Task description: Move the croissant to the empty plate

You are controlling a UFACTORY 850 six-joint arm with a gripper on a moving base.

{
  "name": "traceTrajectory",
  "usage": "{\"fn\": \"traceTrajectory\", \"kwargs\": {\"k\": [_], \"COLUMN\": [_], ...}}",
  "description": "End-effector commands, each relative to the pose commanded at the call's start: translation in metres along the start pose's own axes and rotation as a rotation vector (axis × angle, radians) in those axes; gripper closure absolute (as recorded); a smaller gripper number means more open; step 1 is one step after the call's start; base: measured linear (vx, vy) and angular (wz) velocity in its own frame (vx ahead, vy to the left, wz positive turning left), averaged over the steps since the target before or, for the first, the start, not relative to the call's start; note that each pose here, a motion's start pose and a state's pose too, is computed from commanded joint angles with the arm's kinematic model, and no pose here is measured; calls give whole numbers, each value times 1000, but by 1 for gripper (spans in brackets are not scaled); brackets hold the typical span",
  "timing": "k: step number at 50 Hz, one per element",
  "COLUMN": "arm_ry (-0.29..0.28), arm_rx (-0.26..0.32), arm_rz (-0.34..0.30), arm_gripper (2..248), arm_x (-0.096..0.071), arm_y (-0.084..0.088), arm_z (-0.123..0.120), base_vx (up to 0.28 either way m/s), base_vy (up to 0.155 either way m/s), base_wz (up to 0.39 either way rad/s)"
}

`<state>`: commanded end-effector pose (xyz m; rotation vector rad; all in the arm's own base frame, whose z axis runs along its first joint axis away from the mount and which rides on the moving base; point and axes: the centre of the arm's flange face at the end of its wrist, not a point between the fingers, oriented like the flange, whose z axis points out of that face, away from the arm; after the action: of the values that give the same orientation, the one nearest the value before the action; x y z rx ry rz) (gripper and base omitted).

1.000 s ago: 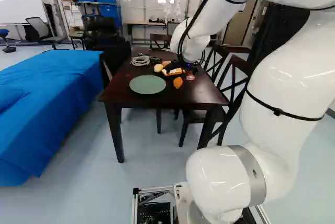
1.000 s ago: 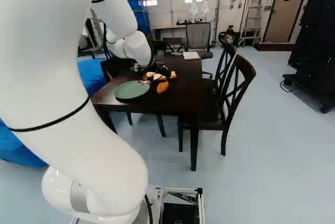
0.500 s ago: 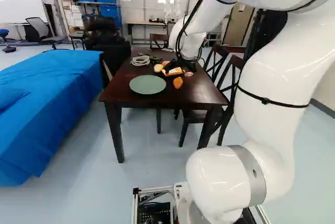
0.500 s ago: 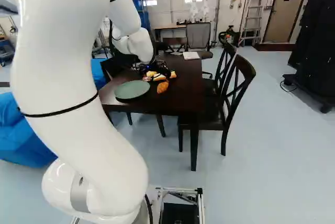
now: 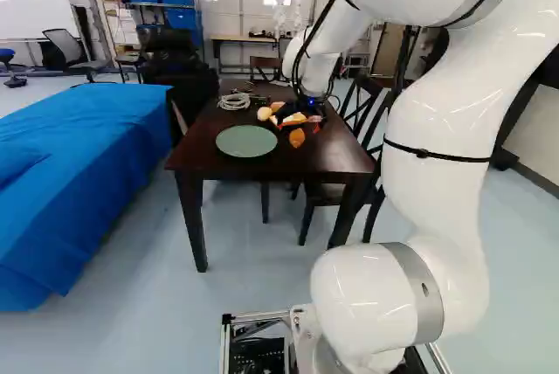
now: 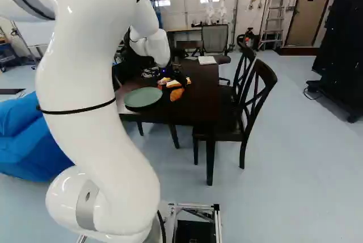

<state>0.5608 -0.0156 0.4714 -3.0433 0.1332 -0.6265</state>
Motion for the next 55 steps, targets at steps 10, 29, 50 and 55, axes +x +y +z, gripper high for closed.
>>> {"fn": "traceTrajectory", "kwargs": {"k": [10, 29, 50, 55], "arm_ry": [-49, -96, -119, -133], "arm_rx": [-5, -12, -22, -23], "arm_rz": [15, 112, 218, 218], "arm_gripper": [3, 3, 3, 3], "arm_x": [10, 34, 53, 56], "arm_y": [8, 14, 23, 23], "arm_z": [6, 20, 29, 31], "base_vx": [0, 0, 0, 0], "base_vy": [0, 0, 0, 0], "base_wz": [0, 0, 0, 0]}}
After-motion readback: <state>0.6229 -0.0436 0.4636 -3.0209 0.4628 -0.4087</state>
